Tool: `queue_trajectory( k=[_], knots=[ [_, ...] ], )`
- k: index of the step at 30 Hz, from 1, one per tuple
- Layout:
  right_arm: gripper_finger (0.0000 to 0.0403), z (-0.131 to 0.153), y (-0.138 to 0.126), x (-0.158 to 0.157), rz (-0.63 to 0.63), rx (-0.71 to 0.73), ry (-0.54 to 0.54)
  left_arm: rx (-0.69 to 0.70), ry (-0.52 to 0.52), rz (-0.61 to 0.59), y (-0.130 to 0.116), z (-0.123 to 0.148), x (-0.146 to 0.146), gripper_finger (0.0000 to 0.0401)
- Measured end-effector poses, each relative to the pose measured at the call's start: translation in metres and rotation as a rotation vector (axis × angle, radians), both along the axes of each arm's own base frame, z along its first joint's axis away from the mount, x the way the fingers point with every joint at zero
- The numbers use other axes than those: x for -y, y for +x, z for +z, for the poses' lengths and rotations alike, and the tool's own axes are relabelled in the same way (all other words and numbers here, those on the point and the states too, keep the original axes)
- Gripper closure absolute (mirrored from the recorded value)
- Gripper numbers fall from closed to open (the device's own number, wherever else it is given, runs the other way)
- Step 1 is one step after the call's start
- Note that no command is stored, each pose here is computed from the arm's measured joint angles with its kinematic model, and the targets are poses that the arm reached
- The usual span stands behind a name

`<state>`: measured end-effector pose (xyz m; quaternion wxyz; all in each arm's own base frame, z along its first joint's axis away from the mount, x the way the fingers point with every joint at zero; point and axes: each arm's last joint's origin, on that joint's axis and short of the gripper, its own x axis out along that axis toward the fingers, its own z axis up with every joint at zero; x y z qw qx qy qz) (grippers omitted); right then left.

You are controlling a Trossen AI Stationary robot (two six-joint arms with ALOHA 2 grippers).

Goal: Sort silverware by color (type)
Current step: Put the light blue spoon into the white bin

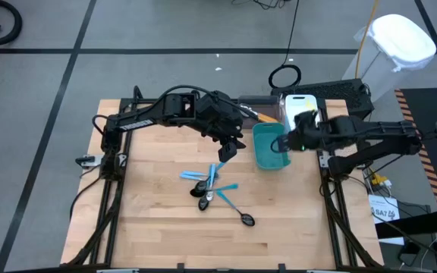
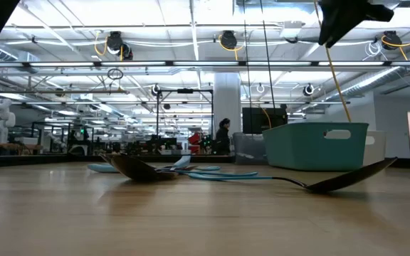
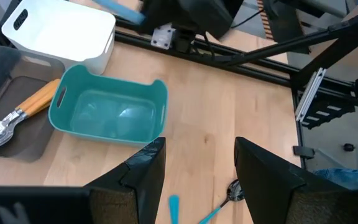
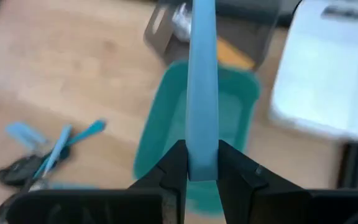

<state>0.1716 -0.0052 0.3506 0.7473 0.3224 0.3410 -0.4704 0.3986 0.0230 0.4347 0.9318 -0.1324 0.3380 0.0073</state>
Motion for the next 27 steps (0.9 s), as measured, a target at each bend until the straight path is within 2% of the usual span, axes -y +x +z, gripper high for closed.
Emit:
queue_trajectory(
  k=[5,13,17,24,27],
  knots=[
    [0.0349,0.006,-0.012,0.022,-0.025,-0.019,-0.029,0.001,0.018,0.001,0.0,0.0,0.0,0.0213],
    [0.0349,0.001,-0.026,0.058,-0.008,-0.085,0.014,0.0,0.06,0.017,0.0,0.0,-0.002,0.0213],
    [0.0349,-0.019,-0.033,0.077,-0.008,-0.072,0.114,0.002,0.068,0.013,0.0,0.0,-0.002,0.0213],
    [0.0349,-0.073,-0.04,0.099,-0.104,0.01,0.28,0.0,0.062,0.017,0.0,0.0,-0.002,0.0213],
    [0.0349,-0.09,-0.044,0.103,-0.155,0.013,0.313,0.0,0.054,0.024,0.0,0.0,-0.002,0.0213]
  ],
)
